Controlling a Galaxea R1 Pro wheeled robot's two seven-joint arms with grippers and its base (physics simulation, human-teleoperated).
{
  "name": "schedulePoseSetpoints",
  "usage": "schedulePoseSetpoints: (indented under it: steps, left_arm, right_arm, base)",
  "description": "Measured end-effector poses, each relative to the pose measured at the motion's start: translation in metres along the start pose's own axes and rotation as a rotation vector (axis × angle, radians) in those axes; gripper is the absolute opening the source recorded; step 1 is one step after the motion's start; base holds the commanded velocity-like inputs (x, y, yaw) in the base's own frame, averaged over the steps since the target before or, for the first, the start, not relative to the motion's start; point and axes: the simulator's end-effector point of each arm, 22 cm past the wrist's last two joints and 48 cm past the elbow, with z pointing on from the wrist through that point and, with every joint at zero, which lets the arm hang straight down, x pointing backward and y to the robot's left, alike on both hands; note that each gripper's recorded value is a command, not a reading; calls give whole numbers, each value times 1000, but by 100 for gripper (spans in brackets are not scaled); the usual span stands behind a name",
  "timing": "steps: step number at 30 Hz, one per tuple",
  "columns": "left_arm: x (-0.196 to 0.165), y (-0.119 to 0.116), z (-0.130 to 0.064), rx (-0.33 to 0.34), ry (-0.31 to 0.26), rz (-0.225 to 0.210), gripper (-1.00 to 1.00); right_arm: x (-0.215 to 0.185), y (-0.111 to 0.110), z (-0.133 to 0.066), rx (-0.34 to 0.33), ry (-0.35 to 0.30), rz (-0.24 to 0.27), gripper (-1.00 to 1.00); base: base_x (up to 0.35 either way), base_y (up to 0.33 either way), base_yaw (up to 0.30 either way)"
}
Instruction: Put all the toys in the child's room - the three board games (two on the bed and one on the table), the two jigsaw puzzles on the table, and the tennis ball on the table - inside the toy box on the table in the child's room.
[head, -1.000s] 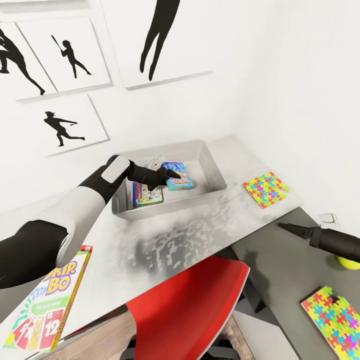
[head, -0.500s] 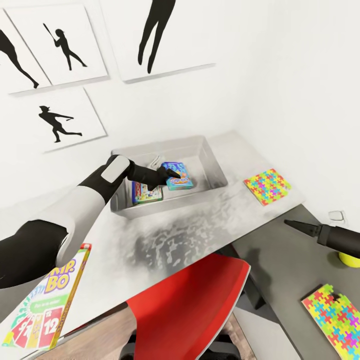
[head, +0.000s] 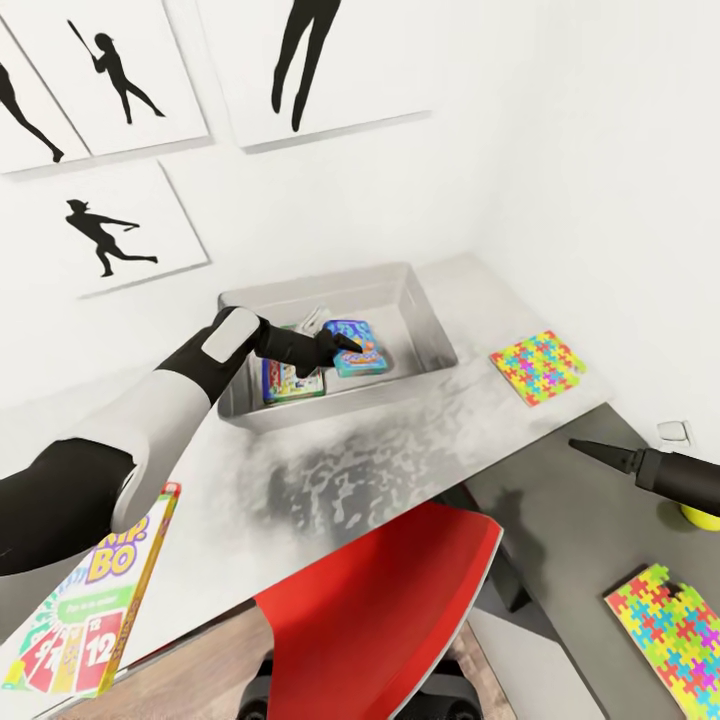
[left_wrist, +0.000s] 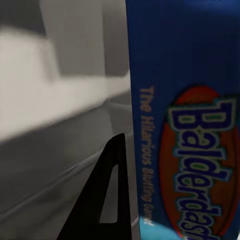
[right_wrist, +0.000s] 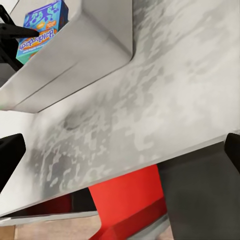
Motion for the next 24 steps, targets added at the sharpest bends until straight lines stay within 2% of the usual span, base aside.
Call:
schedulePoseSetpoints:
  steps: [24]
  left_arm:
    - [-16,-3,2,16,-18,15,-100]
  right_arm:
    - [13,-9,11,0,22,28,100]
  base:
    - [0,0,0]
